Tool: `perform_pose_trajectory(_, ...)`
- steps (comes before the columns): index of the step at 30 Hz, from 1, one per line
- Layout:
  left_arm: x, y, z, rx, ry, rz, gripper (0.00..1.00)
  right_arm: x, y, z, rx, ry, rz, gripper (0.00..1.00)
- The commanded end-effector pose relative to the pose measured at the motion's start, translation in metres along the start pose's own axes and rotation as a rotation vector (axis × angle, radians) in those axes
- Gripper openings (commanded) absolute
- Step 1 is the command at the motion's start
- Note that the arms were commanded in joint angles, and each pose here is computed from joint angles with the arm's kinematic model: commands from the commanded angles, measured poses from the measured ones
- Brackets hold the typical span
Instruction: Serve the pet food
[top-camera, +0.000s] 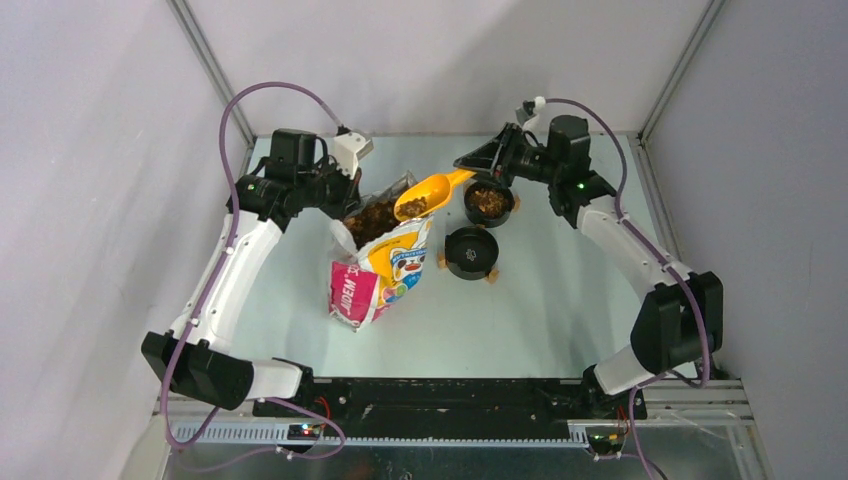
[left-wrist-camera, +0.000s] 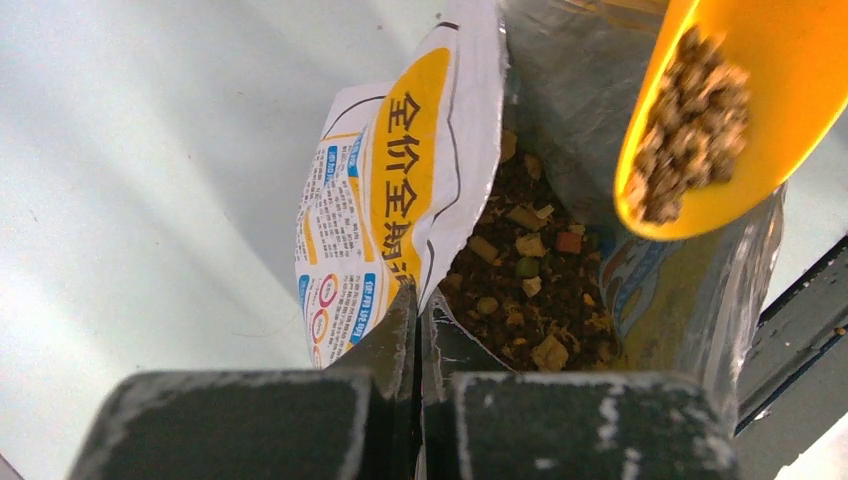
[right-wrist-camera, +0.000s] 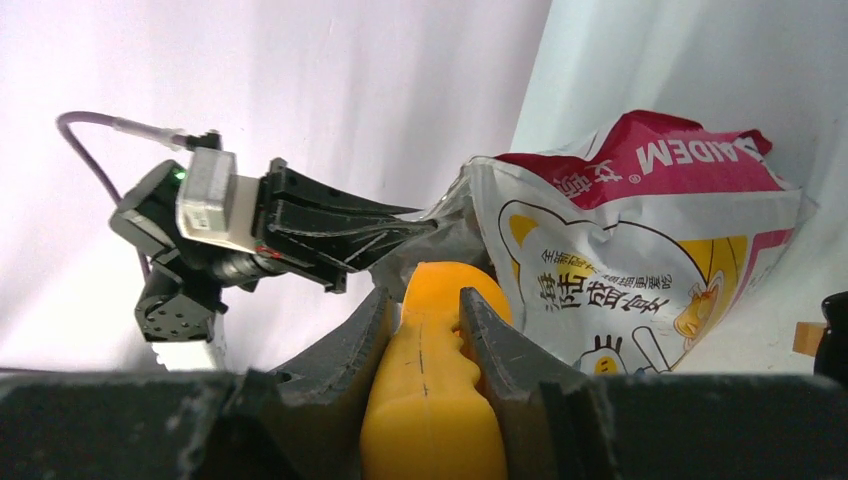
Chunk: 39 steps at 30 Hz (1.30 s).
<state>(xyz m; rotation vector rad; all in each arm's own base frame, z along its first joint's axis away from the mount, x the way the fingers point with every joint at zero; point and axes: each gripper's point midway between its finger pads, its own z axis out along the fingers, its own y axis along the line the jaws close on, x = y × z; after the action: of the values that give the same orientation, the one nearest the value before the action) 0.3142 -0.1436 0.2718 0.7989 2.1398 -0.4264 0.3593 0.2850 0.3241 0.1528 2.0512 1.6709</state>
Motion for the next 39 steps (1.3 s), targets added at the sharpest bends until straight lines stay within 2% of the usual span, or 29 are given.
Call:
perform_pose_trajectory(1,0.010,-0.009,-0.008,0.022,0.038,0.015,0.00,-0.004,0.019,-0.020,-0.022,-0.047,-0.024,0.00)
perform_pose_trajectory(11,0.010,-0.008,-0.010,0.025,0.041,0.029,0.00,0.004,-0.013,-0.001,0.044,-0.024,0.063,0.00)
perform_pose_trajectory(18,0.012,-0.007,-0.005,0.032,0.059,0.036,0.00,0.000,-0.040,0.003,0.065,0.011,0.209,0.00)
perform_pose_trajectory(20,0.014,-0.007,-0.005,0.036,0.067,0.049,0.00,0.003,-0.039,0.004,0.009,0.070,0.230,0.00)
perform_pose_trajectory(25,0.014,-0.006,-0.009,0.036,0.090,0.063,0.00,-0.004,-0.029,0.017,-0.094,0.078,0.243,0.00)
perform_pose_trajectory(31,0.020,-0.003,-0.012,0.024,0.121,0.085,0.00,0.002,-0.030,0.033,-0.152,0.133,0.355,0.00)
perform_pose_trajectory(39,0.026,-0.002,-0.017,0.000,0.120,0.097,0.00,-0.010,-0.012,0.024,-0.205,0.085,0.315,0.00)
